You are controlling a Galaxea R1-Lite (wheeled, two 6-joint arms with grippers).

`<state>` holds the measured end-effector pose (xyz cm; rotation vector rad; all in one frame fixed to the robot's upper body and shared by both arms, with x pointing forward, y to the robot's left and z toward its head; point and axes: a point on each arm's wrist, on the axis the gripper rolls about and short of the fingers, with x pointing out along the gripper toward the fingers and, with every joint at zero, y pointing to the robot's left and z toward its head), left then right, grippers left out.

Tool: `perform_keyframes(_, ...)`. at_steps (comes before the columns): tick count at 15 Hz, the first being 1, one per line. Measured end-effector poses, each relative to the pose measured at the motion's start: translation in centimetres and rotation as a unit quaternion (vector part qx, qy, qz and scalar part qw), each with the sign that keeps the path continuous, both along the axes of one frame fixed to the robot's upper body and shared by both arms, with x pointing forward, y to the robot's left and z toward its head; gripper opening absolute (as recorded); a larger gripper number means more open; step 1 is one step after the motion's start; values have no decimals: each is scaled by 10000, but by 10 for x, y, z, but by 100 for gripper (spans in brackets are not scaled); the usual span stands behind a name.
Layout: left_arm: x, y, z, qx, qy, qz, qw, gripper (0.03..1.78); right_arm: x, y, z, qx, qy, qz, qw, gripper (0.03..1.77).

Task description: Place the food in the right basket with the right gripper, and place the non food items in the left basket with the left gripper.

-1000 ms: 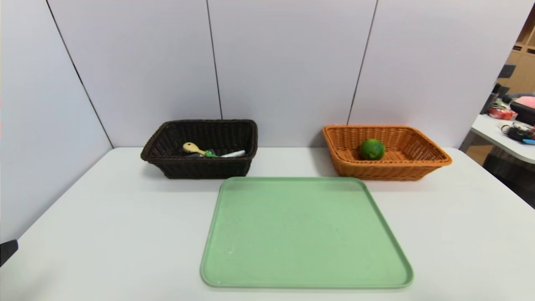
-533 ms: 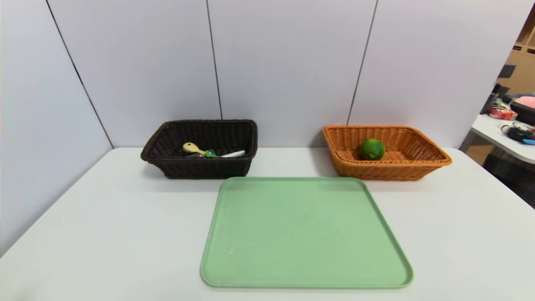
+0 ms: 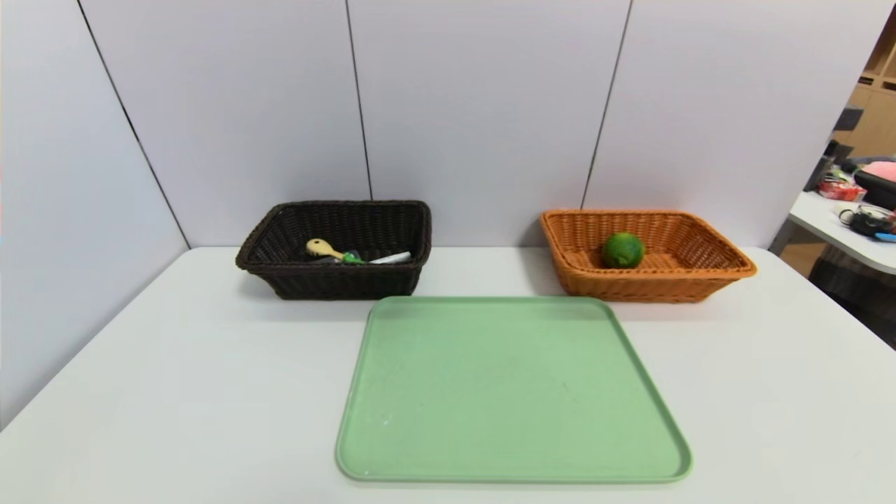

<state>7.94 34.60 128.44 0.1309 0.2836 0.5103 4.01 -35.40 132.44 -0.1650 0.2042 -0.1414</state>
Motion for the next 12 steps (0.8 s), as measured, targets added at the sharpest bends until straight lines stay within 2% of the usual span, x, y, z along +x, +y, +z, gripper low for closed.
perform_keyframes(3,-15,-3,-13,300,-115,-336,9989,169,-8,-1,-6,-80,-72,-31,9999,169)
perform_keyframes(7,-23,-5,-14,278,-442,-597,9969,169,-18,-3,3,-4,-375,-109,9992,169)
perform_keyframes(12,-25,-6,-13,234,-518,-931,9940,169,-26,7,10,-101,-560,-398,9976,169)
